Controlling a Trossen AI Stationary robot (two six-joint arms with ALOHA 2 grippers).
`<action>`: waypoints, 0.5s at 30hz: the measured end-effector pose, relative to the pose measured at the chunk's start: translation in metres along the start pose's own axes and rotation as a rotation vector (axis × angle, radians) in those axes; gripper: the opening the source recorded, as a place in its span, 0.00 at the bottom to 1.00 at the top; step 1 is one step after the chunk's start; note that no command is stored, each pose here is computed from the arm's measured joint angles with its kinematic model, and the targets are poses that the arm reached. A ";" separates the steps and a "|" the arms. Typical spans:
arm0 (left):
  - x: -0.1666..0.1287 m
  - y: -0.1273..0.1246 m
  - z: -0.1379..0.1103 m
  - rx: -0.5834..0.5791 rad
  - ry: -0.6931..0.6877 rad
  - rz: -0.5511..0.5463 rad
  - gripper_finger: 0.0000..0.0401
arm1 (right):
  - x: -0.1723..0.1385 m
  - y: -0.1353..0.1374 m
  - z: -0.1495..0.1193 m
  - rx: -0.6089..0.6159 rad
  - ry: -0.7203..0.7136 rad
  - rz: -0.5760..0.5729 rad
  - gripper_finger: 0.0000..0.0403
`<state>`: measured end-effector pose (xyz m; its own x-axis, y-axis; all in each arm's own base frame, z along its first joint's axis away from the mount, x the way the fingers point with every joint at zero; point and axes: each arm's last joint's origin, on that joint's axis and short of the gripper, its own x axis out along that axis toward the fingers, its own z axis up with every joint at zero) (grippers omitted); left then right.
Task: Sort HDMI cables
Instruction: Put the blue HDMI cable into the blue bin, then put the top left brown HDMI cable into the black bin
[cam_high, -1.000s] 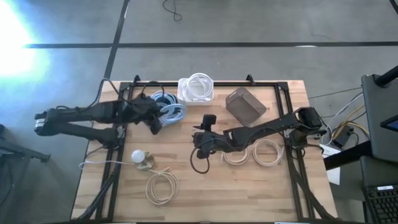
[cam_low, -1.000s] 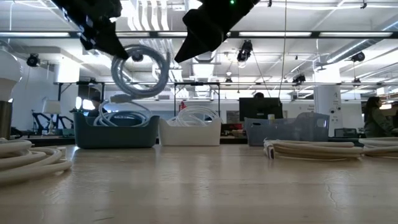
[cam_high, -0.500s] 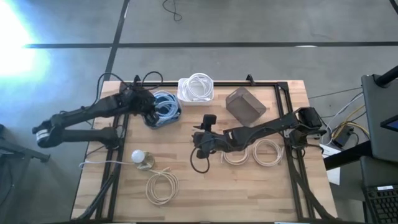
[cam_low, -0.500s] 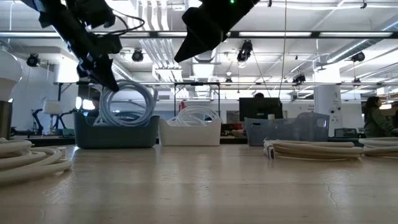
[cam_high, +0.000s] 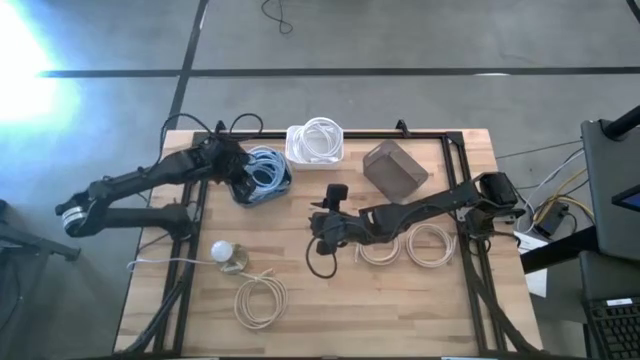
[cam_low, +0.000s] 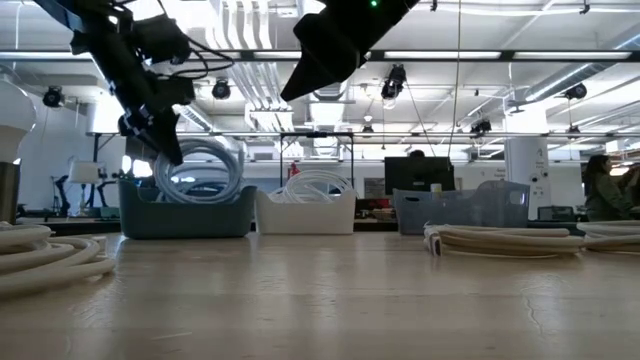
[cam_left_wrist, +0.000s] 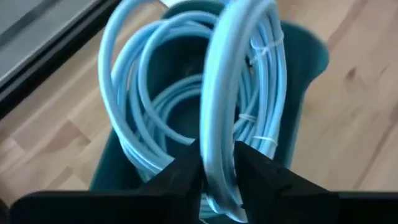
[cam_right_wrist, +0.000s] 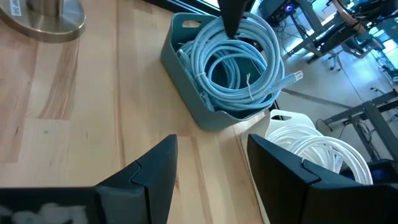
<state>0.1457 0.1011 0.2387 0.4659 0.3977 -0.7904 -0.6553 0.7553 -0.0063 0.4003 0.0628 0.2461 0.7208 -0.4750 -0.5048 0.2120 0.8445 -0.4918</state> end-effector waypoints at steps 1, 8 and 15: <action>0.002 0.000 0.000 0.007 0.010 0.009 0.24 | 0.000 0.000 0.000 0.000 0.000 0.000 0.48; 0.009 0.005 -0.001 0.040 0.058 0.201 0.36 | 0.000 0.000 0.000 0.018 0.001 0.002 0.48; -0.002 0.007 0.000 0.087 0.052 0.261 0.43 | 0.000 0.000 0.000 0.057 0.002 0.002 0.48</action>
<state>0.1403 0.1055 0.2402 0.2556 0.5590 -0.7888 -0.6945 0.6738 0.2524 0.4002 0.0625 0.2457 0.7201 -0.4738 -0.5069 0.2482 0.8582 -0.4494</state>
